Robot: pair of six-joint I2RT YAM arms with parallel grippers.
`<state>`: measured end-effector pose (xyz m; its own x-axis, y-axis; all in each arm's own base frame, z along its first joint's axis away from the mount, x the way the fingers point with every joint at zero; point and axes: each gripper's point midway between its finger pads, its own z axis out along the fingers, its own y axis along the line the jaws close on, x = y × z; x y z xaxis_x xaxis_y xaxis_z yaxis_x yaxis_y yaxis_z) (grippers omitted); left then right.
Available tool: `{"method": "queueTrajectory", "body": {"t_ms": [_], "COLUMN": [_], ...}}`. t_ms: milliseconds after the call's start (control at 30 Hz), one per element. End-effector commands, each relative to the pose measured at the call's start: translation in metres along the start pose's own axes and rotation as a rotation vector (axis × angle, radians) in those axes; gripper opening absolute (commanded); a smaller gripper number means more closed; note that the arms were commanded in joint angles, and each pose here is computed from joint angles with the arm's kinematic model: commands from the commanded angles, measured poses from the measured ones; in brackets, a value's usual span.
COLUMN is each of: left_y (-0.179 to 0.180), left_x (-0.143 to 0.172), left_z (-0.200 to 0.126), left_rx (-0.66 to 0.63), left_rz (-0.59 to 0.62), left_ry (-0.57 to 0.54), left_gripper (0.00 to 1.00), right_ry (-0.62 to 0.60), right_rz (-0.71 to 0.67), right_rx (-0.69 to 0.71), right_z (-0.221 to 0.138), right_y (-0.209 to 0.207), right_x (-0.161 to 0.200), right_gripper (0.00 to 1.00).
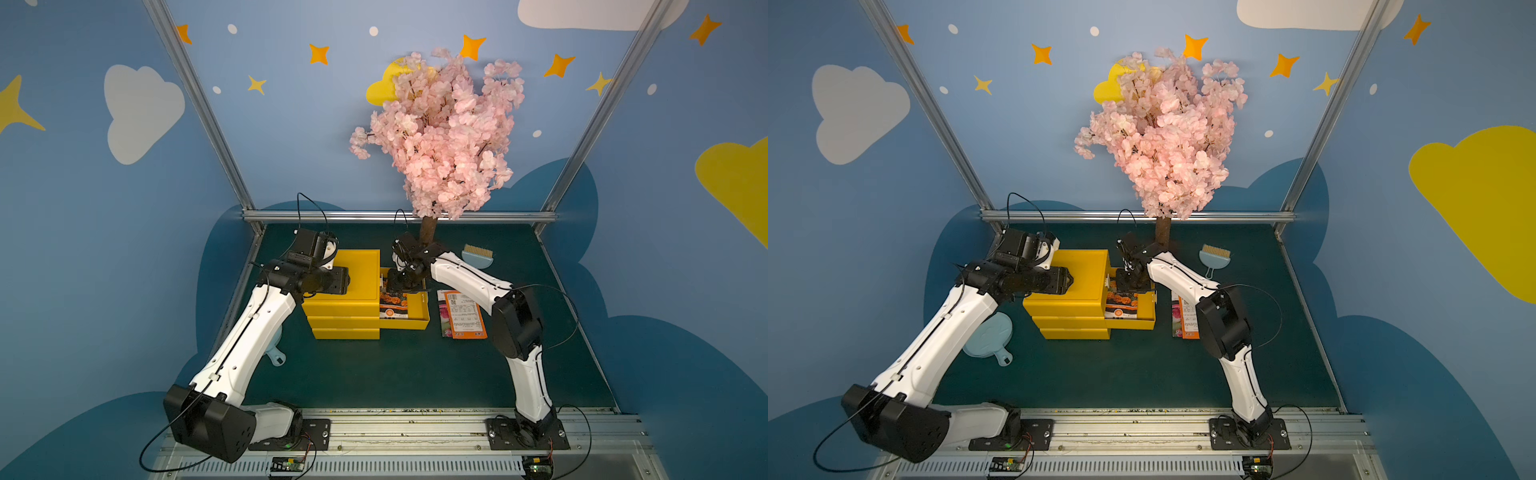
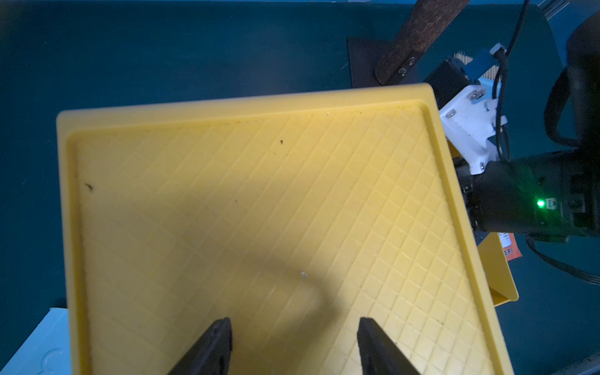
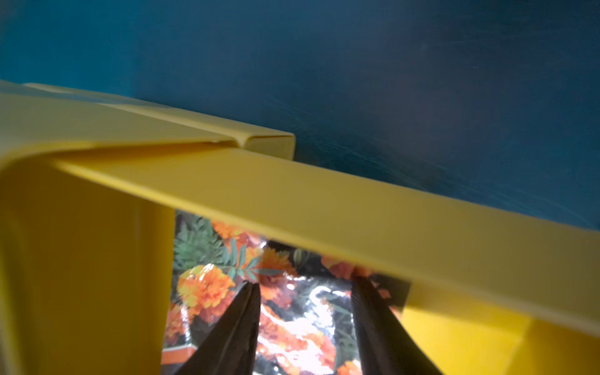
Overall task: Take the seed bags out of the drawer
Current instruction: Adjust the seed packet in the drawer, then pick up the seed packet from the drawer.
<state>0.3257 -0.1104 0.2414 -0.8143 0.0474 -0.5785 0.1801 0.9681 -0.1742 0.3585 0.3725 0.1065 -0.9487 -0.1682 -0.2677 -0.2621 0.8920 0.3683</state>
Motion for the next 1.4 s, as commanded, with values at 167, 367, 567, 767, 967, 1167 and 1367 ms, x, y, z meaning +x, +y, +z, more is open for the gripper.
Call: {"method": "queueTrajectory", "body": {"t_ms": [167,367,567,767,967,1167,1367], "left_y": [0.005,0.003,0.003,0.003,0.003,0.004,0.004], "left_x": [0.035,0.033,0.033,0.033,0.034,0.034,0.034], "left_z": [0.007,0.008,0.008,0.008,0.007,0.007,0.008], "left_rx": [-0.011,0.0,0.001,0.005,0.0,-0.002,-0.002], "left_rz": [-0.02,-0.023,-0.022,-0.022,-0.021,-0.018,-0.018], "left_ry": [0.13,0.128,0.128,0.127,0.126,0.125,0.128], "left_gripper": [0.66,0.66,0.66,0.66,0.66,0.66,0.66], "right_ry": [-0.033,-0.054,-0.042,-0.012,0.007,0.017,0.027], "right_rz": [0.013,-0.001,0.006,0.013,0.02,0.03,0.042], "right_rx": [-0.065,-0.014,0.054,0.09,0.075,0.053,0.013], "right_z": [-0.025,-0.04,-0.036,-0.023,-0.013,-0.006,-0.002], "right_y": [0.01,0.002,-0.015,-0.024,-0.022,-0.019,-0.013], "right_x": [-0.001,0.0,0.008,0.014,0.014,0.012,0.013], "right_gripper": [0.51,0.54,0.59,0.63,0.64,0.64,0.6]}}
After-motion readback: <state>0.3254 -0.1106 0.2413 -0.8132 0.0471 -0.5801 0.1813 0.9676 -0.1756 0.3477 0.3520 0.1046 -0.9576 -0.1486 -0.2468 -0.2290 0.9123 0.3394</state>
